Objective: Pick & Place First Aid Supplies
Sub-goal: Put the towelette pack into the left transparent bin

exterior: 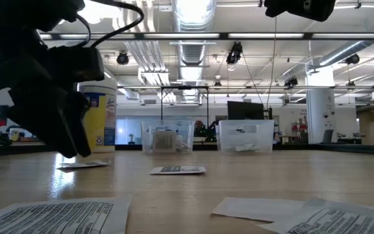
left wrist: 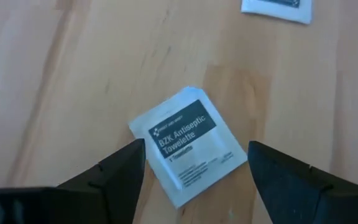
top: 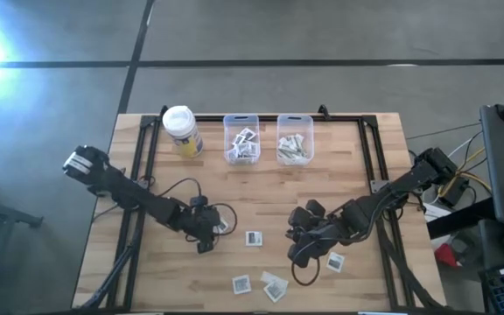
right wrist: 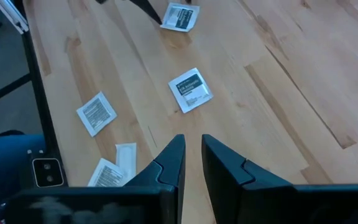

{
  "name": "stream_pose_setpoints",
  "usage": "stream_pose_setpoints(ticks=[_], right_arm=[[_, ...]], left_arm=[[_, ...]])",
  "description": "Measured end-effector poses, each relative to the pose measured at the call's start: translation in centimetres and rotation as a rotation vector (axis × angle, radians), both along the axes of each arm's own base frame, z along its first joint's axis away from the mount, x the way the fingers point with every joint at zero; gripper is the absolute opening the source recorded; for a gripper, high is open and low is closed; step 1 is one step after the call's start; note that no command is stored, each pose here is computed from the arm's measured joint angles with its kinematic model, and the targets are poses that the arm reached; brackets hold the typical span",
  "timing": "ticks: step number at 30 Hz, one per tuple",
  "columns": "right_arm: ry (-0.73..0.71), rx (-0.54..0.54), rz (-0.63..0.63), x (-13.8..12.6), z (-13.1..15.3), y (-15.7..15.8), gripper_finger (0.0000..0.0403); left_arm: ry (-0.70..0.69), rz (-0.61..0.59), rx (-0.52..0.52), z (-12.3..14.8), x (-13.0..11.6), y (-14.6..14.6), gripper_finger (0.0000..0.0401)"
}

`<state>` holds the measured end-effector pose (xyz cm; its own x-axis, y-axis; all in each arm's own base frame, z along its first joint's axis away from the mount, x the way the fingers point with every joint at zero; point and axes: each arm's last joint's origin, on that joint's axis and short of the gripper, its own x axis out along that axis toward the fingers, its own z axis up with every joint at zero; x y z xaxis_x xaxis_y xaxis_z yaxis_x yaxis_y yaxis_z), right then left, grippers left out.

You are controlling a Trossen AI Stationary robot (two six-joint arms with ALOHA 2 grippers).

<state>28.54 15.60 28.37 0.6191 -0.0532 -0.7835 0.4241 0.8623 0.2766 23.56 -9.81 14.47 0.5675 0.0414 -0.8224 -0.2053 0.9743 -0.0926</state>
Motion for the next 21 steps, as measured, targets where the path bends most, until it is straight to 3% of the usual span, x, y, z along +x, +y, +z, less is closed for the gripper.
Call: stream_pose_setpoints(ticks=[14, 21], right_arm=[[-0.016, 0.008, 0.003, 0.1, 0.1, 0.1, 0.0052], [-0.018, 0.01, 0.002, 0.1, 0.1, 0.1, 0.0052]], left_arm=[[0.051, 0.143, -0.009, -2.0, 0.4, 0.1, 0.0274], [0.063, 0.148, -0.004, -2.1, 0.3, 0.2, 0.0237]])
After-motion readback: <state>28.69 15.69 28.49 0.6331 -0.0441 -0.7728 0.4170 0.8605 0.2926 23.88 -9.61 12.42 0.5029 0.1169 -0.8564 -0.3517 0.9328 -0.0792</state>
